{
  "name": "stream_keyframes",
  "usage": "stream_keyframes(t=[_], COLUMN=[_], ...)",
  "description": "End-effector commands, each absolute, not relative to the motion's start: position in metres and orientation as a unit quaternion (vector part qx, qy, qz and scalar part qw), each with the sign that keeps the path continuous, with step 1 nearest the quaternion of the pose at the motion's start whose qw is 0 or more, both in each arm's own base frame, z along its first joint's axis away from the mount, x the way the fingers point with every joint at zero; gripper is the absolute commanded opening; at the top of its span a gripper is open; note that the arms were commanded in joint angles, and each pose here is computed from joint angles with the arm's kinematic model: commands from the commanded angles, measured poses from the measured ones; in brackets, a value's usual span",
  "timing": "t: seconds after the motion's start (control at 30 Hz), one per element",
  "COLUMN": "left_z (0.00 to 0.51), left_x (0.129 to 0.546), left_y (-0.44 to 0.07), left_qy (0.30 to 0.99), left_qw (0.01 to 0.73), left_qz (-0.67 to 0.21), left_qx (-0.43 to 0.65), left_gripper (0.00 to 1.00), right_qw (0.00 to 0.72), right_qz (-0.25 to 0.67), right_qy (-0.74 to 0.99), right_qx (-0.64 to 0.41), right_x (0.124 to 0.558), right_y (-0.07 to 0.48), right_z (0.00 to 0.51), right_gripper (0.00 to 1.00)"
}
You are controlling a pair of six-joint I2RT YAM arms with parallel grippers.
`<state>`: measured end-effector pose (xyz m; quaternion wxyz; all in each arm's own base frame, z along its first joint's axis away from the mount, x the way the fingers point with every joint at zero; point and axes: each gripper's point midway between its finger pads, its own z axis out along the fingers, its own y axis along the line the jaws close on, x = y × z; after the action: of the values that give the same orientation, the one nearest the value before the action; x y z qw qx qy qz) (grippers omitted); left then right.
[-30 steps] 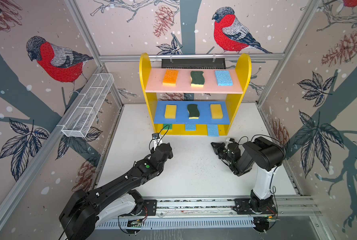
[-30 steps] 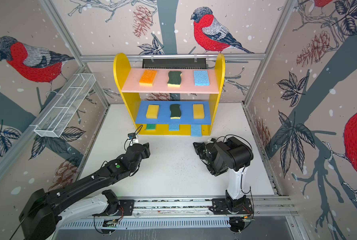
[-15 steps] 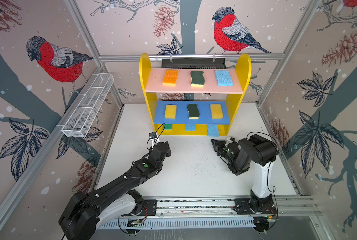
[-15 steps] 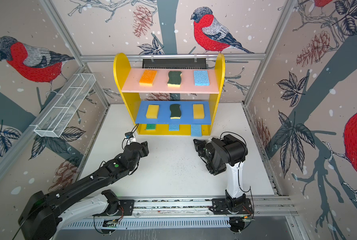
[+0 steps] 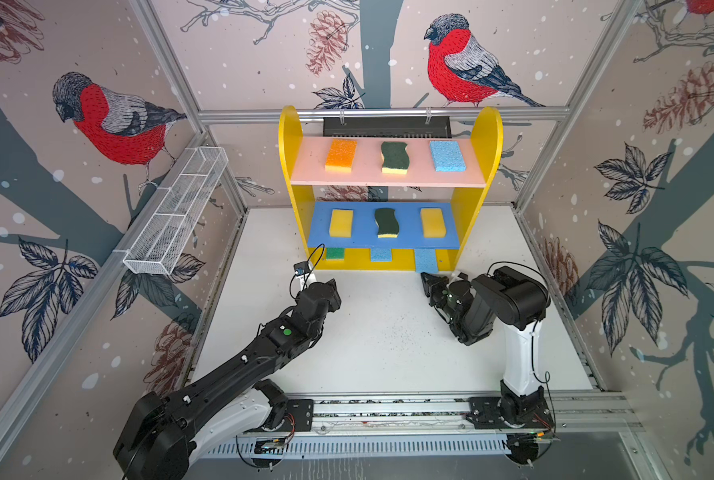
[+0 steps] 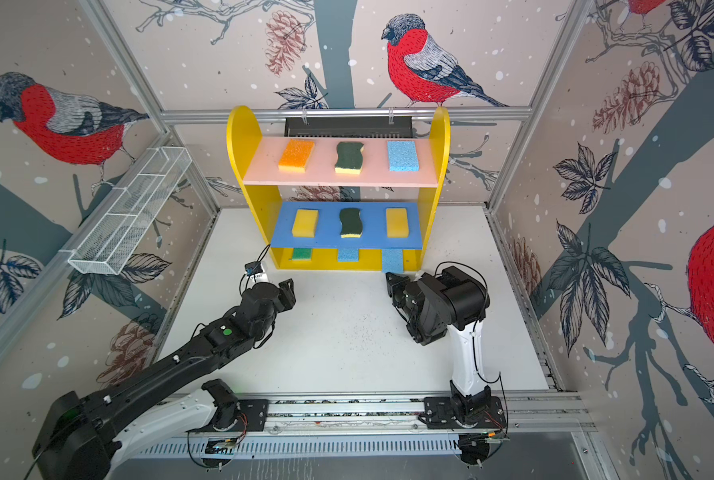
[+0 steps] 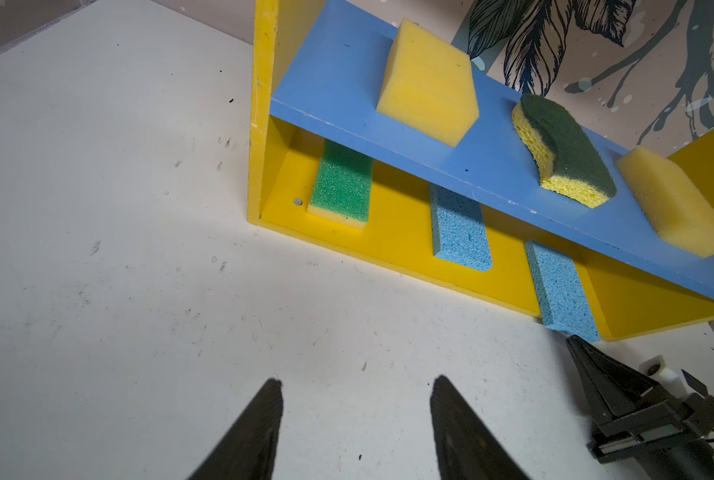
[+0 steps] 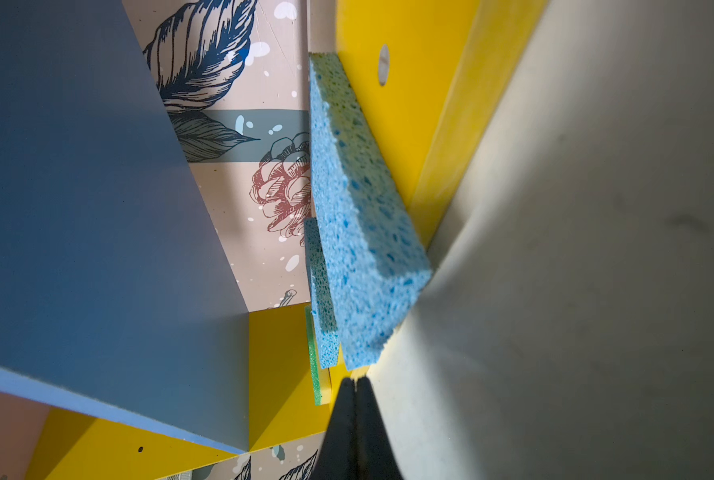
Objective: Place and organize the cleaning sponges onto the shelf
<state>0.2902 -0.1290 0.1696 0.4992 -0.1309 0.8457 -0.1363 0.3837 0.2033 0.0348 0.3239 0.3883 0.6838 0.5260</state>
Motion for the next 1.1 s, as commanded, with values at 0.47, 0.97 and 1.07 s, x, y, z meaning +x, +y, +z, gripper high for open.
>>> stream_keyframes(t=[0.47, 0.97, 1.07], left_z=[0.171, 0.17, 0.169], left_x=[0.284, 0.282, 0.282], left_y=[-0.126, -0.123, -0.122], left_qy=[0.848, 0.849, 0.849], left_qw=[0.494, 0.491, 0.491], left_qz=[-0.144, -0.142, -0.141], left_qx=[-0.13, -0.132, -0.134], left_gripper=[0.7, 0.73, 0.73], right_qw=[0.288, 0.282, 0.282], right_qz=[0.437, 0.422, 0.42], right_qy=[0.735, 0.734, 0.734], right_qx=[0.432, 0.45, 0.453], right_x=[0.367, 0.374, 0.376], right_y=[0.192, 0.19, 0.189], right_z=[-0.011, -0.029, -0.031], right_gripper=[0.01, 0.01, 0.01])
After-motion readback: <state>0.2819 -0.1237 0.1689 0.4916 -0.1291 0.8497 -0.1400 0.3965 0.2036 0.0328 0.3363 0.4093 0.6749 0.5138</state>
